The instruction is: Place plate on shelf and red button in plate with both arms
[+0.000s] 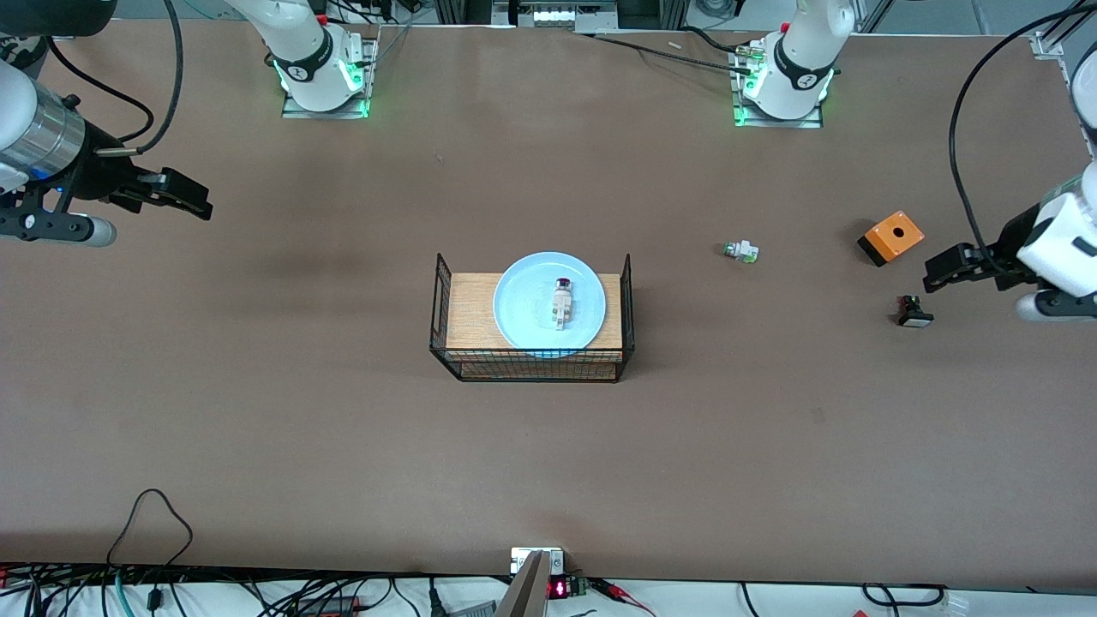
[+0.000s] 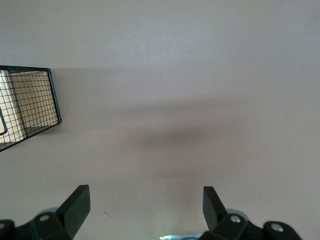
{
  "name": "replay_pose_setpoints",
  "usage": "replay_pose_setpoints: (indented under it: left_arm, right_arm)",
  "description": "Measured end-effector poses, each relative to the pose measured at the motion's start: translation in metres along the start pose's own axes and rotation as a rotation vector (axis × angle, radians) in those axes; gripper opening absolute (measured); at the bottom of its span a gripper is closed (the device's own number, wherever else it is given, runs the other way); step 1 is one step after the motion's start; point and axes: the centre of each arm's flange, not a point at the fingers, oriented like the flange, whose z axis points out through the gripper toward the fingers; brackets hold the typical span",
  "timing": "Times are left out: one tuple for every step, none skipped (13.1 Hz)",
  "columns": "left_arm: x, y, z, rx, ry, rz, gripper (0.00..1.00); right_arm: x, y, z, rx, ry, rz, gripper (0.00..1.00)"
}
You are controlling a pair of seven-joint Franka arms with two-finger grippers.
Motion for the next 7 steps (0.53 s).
replay_pose_setpoints:
  left_arm:
    - [-0.001,0.001,-0.011,0.000,0.010,-0.006,1.00]
    - [-0.002,0.001,-0.018,0.000,0.014,-0.006,1.00]
    - [-0.003,0.001,-0.021,0.000,0.009,-0.006,1.00]
    - [-0.005,0.001,-0.023,0.000,0.002,-0.006,1.00]
    - [-0.006,0.001,-0.024,0.001,-0.003,-0.005,1.00]
    - [-0.007,0.001,-0.025,0.001,-0.007,-0.004,1.00]
    - [-0.008,0.002,-0.026,0.001,-0.010,-0.003,1.00]
  right_arm:
    - [0.000,0.002,-0.001,0.001,0.002,0.003,1.00]
    - [0.001,0.004,-0.002,0.001,0.003,0.007,1.00]
    - [0.001,0.006,-0.002,0.001,0.003,0.011,1.00]
    - [0.001,0.007,-0.002,0.001,0.003,0.013,1.00]
    - [0.001,0.008,-0.002,0.000,0.003,0.014,1.00]
    - [0.002,0.009,-0.002,-0.002,0.003,0.015,1.00]
    - [0.002,0.011,-0.002,-0.005,0.003,0.020,1.00]
